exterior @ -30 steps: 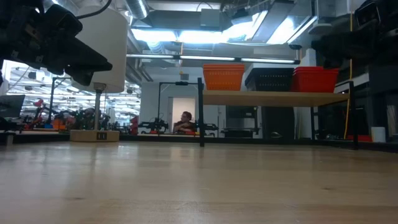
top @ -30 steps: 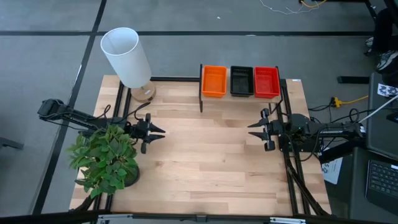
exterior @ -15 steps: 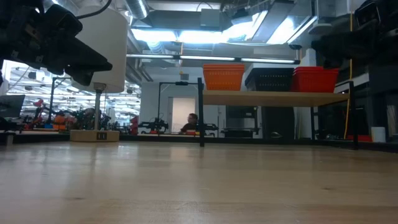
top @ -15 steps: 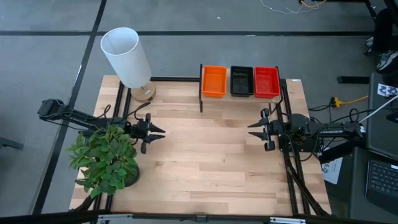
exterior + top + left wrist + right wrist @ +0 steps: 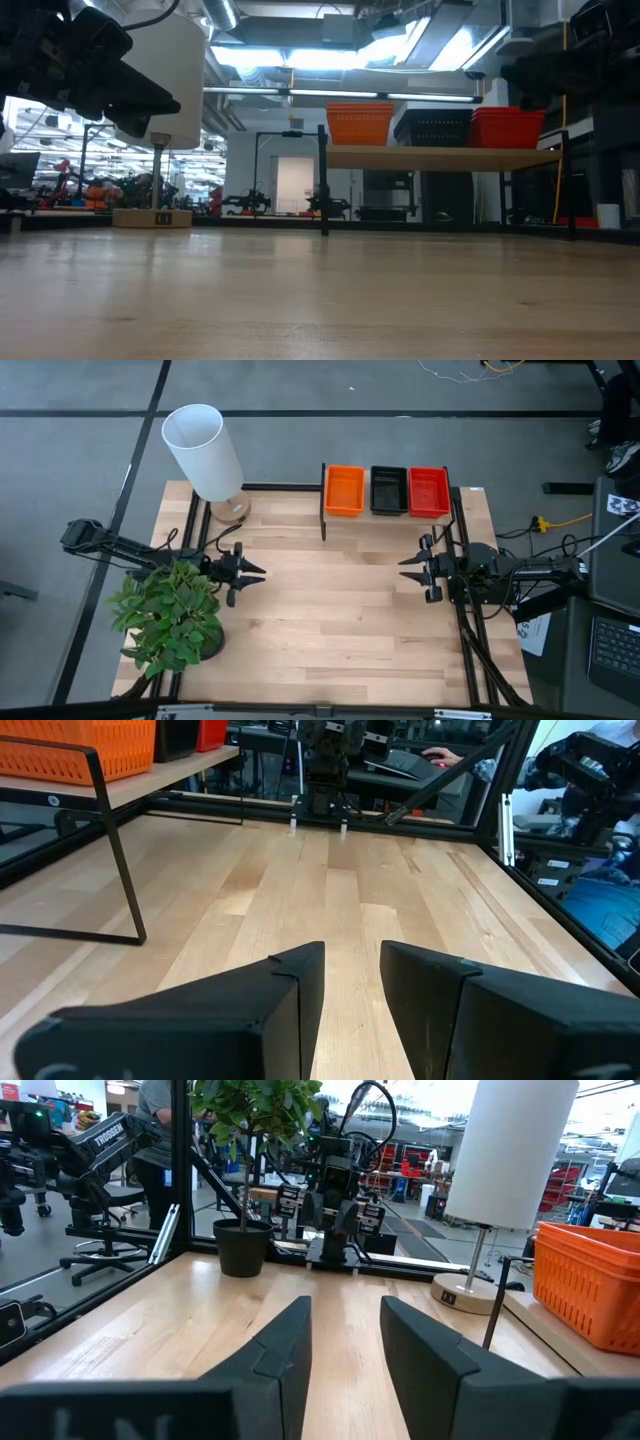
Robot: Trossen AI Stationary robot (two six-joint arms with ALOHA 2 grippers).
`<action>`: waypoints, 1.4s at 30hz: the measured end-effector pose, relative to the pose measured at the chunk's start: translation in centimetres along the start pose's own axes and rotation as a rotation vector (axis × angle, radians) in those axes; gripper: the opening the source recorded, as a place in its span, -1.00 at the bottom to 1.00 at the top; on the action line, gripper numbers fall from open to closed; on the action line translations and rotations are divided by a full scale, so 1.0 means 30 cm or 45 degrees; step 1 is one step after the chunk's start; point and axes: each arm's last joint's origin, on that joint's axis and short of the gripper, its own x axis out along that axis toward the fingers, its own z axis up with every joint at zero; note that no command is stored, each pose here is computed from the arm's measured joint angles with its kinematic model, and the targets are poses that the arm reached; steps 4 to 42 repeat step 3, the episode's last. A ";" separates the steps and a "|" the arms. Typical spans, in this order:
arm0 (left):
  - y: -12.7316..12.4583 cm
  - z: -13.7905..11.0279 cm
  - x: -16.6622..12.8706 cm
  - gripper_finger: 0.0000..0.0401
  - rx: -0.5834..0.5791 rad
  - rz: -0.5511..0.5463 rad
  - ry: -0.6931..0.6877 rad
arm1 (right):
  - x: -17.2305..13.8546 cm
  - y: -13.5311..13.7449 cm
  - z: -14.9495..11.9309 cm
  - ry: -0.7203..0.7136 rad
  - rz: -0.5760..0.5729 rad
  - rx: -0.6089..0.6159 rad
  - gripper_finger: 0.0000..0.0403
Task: Stack baskets on shelf by color
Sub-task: Return to Home Position
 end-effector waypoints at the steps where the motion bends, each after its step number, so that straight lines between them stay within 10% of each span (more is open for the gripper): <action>1: 0.000 0.000 0.000 -0.53 0.000 0.000 0.000 | 0.000 0.000 0.000 0.000 0.000 0.000 -0.39; 42: 0.000 0.000 0.000 -0.53 0.000 -0.001 0.000 | 0.000 0.000 0.000 0.000 0.000 0.000 -0.39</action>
